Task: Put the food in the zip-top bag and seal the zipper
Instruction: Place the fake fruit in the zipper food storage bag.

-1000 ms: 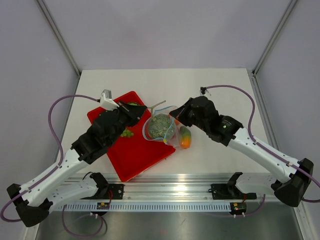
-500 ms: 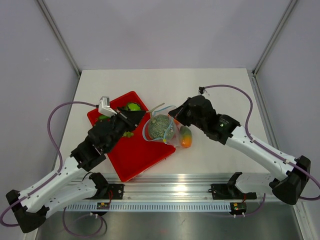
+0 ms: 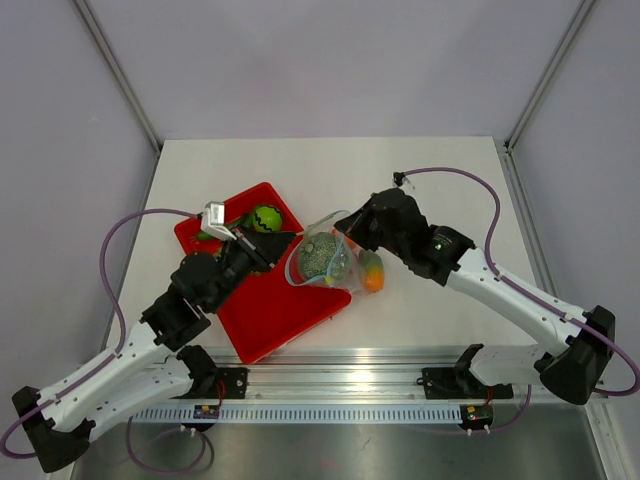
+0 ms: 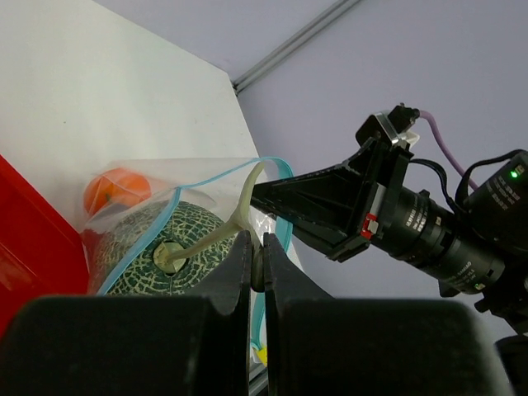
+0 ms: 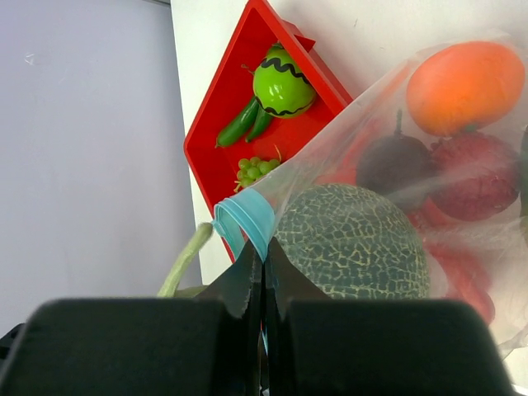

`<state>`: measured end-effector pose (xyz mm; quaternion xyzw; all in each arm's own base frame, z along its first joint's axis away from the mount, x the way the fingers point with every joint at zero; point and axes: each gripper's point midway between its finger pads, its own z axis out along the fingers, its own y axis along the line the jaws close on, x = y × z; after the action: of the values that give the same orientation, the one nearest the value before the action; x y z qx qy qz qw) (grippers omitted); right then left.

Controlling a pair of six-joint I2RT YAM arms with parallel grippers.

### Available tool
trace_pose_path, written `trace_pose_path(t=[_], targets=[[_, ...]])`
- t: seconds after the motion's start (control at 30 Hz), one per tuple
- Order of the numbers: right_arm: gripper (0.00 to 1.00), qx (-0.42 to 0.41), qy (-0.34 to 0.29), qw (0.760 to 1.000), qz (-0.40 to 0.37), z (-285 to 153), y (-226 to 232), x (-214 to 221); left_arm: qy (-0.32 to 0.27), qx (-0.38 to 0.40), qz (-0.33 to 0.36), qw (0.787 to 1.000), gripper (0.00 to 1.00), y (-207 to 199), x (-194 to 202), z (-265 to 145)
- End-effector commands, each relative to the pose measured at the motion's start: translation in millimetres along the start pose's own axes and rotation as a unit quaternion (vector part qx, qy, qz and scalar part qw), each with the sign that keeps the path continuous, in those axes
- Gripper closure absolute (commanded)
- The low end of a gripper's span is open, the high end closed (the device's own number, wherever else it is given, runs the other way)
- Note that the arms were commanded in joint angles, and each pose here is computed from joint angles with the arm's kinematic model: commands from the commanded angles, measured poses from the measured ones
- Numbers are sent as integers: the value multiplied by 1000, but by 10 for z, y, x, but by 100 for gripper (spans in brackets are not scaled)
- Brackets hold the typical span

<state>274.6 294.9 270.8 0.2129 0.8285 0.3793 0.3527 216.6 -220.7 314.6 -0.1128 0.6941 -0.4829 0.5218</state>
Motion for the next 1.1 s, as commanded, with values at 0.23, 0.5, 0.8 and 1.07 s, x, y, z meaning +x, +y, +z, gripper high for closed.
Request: trace_pose_path(t=[0.23,0.5,0.8,1.07], targets=[[100,-44,-21,999,1,-95,317,-140,45,16,39,998,100,-47,183,75],[100,-54,1,999,-6,-106,333,-53,80,-68,65,992,100,166,308,358],[100,-65,14,998,-2,-84,391,-5,88,-63,56,993,100,68,479,642],[100,-46,-25,999,6,-202,252,-155,124,-57,98,986,35,-25,509,559]])
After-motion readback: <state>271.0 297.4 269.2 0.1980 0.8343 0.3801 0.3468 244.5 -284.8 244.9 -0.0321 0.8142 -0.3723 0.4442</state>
